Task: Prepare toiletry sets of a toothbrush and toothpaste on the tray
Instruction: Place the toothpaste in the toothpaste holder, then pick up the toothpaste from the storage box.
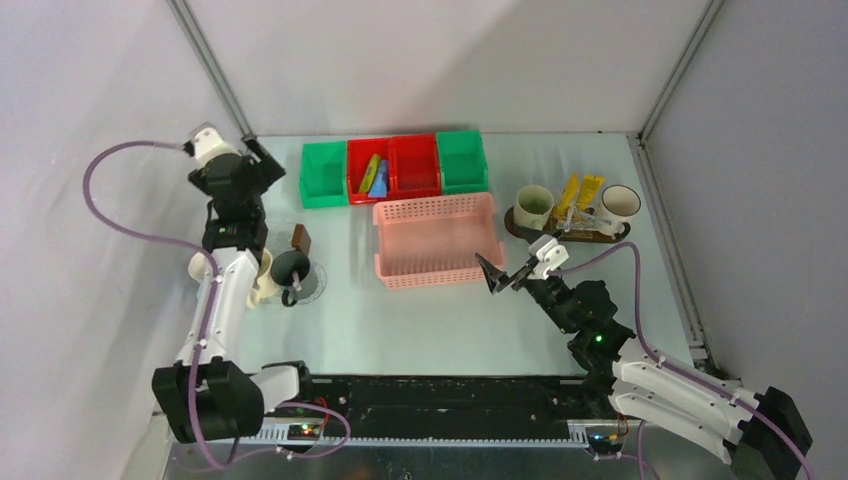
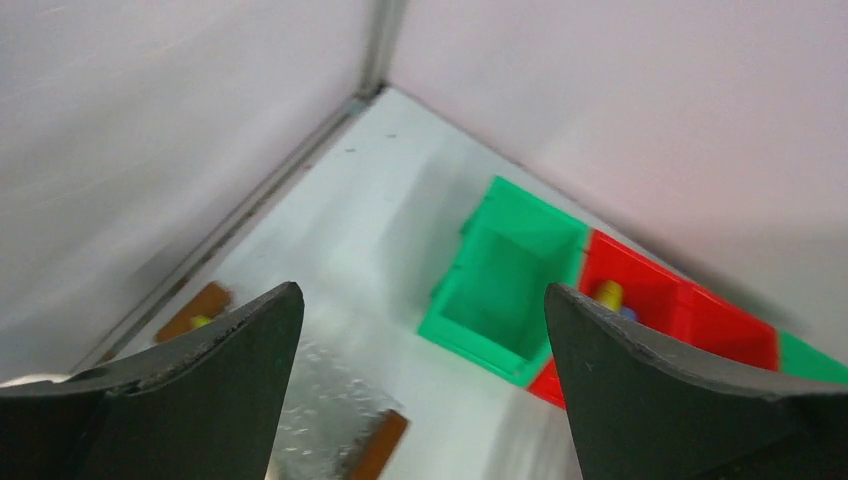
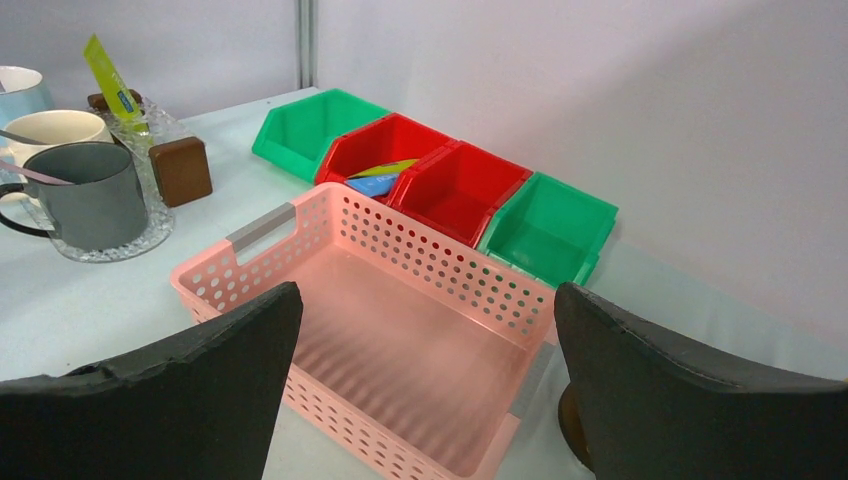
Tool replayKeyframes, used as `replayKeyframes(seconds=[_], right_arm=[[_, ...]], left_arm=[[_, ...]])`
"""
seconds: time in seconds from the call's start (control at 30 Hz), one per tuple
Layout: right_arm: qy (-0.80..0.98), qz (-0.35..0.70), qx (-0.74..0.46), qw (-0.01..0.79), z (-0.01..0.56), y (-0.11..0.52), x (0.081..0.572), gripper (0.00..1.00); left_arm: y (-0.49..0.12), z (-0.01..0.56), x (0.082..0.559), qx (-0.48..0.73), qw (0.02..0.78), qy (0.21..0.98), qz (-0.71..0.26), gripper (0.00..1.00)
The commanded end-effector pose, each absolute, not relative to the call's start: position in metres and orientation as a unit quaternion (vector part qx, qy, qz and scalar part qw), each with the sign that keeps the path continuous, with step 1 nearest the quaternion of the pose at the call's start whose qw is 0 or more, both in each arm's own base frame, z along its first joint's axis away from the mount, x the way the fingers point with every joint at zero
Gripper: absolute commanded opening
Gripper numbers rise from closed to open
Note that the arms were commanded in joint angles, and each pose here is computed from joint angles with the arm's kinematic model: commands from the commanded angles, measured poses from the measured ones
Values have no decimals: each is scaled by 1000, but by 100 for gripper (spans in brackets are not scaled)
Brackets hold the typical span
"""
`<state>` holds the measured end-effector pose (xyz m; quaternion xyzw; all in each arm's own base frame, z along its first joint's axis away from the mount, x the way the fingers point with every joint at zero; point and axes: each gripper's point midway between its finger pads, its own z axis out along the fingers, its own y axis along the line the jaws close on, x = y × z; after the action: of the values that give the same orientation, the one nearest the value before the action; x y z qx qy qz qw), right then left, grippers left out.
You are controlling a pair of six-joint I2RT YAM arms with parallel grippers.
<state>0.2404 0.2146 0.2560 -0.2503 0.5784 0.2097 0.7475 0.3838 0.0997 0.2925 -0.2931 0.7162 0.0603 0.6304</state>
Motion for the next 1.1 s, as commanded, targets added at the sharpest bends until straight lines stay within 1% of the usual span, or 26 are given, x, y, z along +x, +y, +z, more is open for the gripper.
replayKeyframes(seconds=[0.0, 0.2, 0.33, 0.5, 0.6, 0.63, 0.67, 0.77, 0.8, 1.0, 1.07], right_arm=[[557, 215, -241, 766, 274, 213, 238, 99], [560, 204, -253, 762, 271, 213, 239, 99], [569, 198, -256, 756, 269, 211, 239, 99], [580, 194, -244, 752, 272, 205, 237, 97], [592, 189, -238, 746, 270, 203, 236, 96], [598, 184, -233, 745, 270, 200, 236, 96], [600, 184, -231, 744, 270, 200, 235, 95], [610, 176, -225, 740, 270, 198, 234, 94], [611, 172, -222, 740, 271, 196, 234, 94], [621, 155, -229, 733, 271, 197, 233, 93], [624, 151, -232, 731, 271, 199, 233, 93]], left_arm=[[47, 320, 402, -195, 647, 737, 20, 96], [-22, 320, 428, -81, 638, 766, 0, 96], [-60, 304, 450, -15, 617, 787, -6, 95], [-97, 289, 475, 31, 608, 793, -28, 89], [-109, 263, 494, 41, 584, 810, -33, 85], [-112, 263, 499, 42, 581, 812, -36, 83], [-115, 245, 505, 45, 565, 823, -34, 82], [-117, 226, 519, 42, 542, 839, -27, 76], [-118, 209, 522, 43, 526, 849, -23, 74], [-115, 154, 537, 39, 457, 888, 5, 72], [-116, 145, 543, 37, 442, 896, 8, 70]])
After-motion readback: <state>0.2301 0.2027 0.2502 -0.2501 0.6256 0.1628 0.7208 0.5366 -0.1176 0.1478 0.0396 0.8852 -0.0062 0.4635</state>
